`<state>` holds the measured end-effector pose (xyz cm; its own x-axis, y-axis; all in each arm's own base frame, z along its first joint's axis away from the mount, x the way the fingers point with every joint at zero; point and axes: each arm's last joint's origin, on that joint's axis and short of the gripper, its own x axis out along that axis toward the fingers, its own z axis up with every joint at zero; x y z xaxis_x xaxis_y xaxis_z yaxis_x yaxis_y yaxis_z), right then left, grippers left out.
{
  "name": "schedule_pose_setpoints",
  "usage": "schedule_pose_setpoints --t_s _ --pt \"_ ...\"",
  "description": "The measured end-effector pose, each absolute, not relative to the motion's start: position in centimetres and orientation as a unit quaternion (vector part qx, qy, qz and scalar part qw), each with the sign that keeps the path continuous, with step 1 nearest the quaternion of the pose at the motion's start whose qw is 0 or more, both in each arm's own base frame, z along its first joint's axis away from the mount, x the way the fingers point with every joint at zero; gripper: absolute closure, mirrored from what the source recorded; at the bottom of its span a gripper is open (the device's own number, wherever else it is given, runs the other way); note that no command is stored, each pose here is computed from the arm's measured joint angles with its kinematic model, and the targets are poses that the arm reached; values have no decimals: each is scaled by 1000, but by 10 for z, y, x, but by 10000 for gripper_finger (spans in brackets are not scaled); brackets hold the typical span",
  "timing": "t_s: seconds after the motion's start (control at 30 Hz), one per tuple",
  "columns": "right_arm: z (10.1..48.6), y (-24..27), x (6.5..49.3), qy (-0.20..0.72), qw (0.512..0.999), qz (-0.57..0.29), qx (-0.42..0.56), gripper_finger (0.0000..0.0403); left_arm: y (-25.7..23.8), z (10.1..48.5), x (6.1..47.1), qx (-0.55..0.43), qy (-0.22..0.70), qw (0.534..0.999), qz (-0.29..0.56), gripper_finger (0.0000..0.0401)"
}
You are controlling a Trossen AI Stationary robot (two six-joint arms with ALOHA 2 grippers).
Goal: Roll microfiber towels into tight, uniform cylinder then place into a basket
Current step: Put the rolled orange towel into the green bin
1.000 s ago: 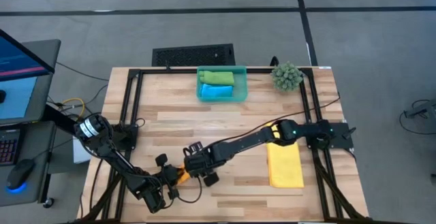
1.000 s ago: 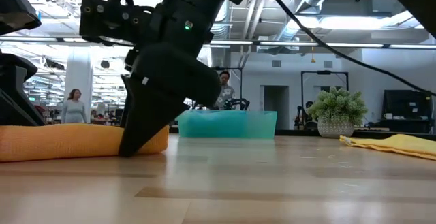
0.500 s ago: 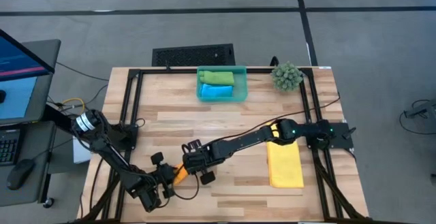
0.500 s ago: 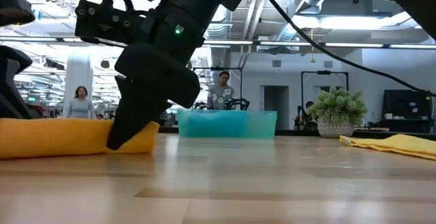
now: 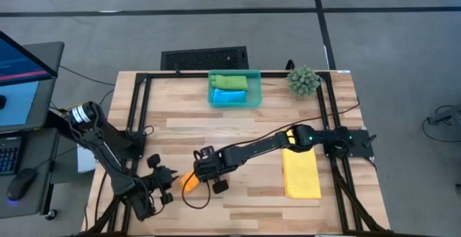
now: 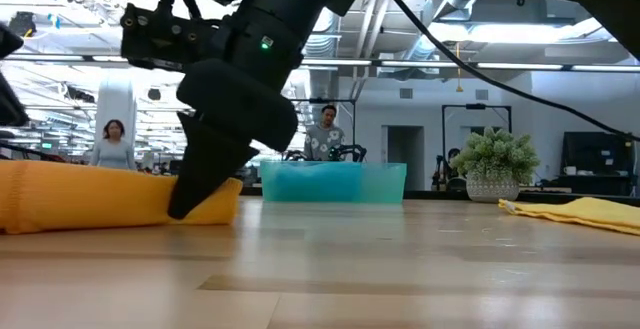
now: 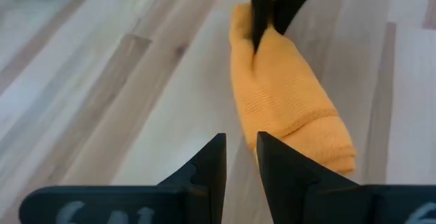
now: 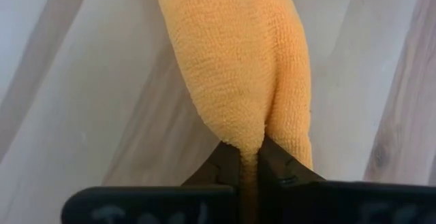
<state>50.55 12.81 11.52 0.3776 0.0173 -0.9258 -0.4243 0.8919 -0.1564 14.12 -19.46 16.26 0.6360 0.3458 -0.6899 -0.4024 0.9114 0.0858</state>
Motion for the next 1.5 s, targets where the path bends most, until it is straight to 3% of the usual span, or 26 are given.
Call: schedule_pose_setpoints --t_s 0.33,0.67,1.5 --pt "132 107 496 583 781 113 -192 373 -185 175 136 -32 371 903 213 324" --pt "145 64 491 621 754 35 -211 373 -184 175 135 -28 374 901 217 324" --pt "206 5 477 611 750 -102 -232 373 -165 177 134 5 381 880 283 324"
